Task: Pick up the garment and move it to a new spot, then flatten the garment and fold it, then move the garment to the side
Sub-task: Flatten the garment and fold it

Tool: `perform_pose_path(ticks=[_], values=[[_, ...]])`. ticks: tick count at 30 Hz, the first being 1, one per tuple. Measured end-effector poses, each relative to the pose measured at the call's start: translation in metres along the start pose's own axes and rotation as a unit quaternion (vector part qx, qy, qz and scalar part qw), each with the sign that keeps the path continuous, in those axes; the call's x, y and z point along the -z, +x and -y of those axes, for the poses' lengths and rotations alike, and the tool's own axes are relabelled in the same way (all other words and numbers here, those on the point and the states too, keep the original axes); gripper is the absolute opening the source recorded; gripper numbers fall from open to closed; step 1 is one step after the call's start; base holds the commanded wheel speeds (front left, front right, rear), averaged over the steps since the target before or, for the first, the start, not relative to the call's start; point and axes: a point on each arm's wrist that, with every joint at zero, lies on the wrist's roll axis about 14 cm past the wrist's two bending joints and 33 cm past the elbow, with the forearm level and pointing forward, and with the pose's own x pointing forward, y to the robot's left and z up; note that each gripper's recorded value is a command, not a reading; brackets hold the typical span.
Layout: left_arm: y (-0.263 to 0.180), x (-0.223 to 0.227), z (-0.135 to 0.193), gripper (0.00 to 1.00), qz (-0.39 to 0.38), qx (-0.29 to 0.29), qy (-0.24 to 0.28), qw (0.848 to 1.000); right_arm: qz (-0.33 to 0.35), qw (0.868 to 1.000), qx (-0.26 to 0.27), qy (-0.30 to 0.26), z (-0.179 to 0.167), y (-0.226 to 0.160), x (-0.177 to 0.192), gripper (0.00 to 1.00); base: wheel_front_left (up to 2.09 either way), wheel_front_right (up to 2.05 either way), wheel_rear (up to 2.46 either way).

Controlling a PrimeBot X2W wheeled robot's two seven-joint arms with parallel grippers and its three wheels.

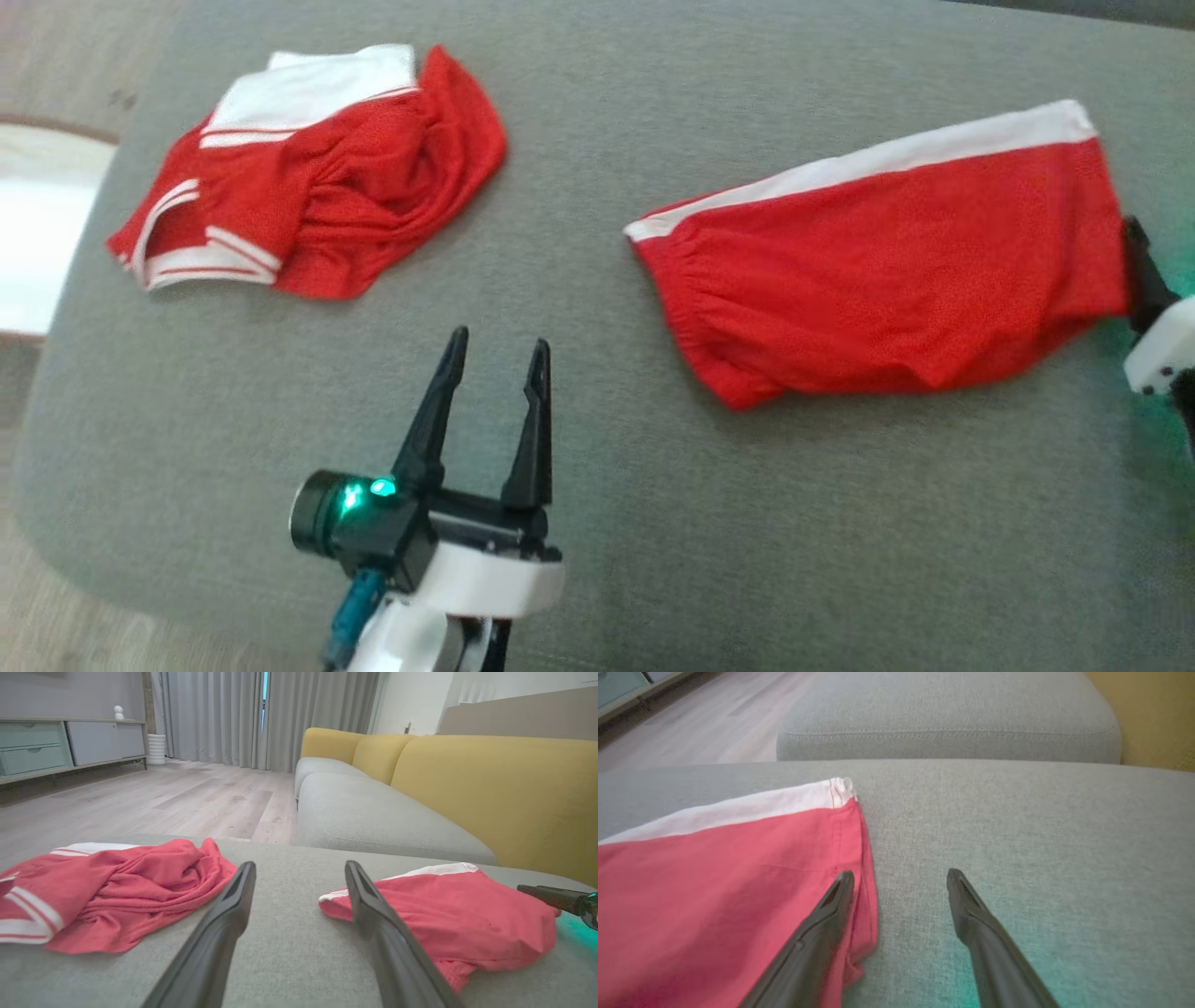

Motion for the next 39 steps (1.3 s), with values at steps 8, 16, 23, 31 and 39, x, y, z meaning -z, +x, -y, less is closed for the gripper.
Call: perform_pose_path(ticks=[8,16,23,31,39], values=[[-0.022,0.009,-0.020,1.00,-0.019,-0.038,0.011,0.999,-0.041,0.999,0.014,0.014,-0.007,0.027,0.014,1.00,0.00,0.00,0.00],[-0.021,0.006,-0.018,1.00,-0.014,-0.035,0.005,0.999,-0.022,0.999,0.011,0.047,-0.021,0.029,0.008,1.00,0.00,0.00,0.00],[-0.020,0.001,-0.010,1.00,-0.004,-0.020,0.011,1.000,0.009,0.998,0.023,0.055,-0.017,0.019,-0.003,1.00,0.00,0.00,0.00],[-0.021,0.001,-0.009,1.00,-0.005,-0.020,0.012,1.000,-0.043,0.997,0.003,0.070,-0.039,0.022,0.016,1.00,0.00,0.00,0.00],[-0.021,0.003,-0.004,1.00,-0.007,-0.009,0.010,1.000,-0.058,0.995,-0.012,0.077,-0.046,0.022,0.014,0.00,0.00,0.00,0.00]])
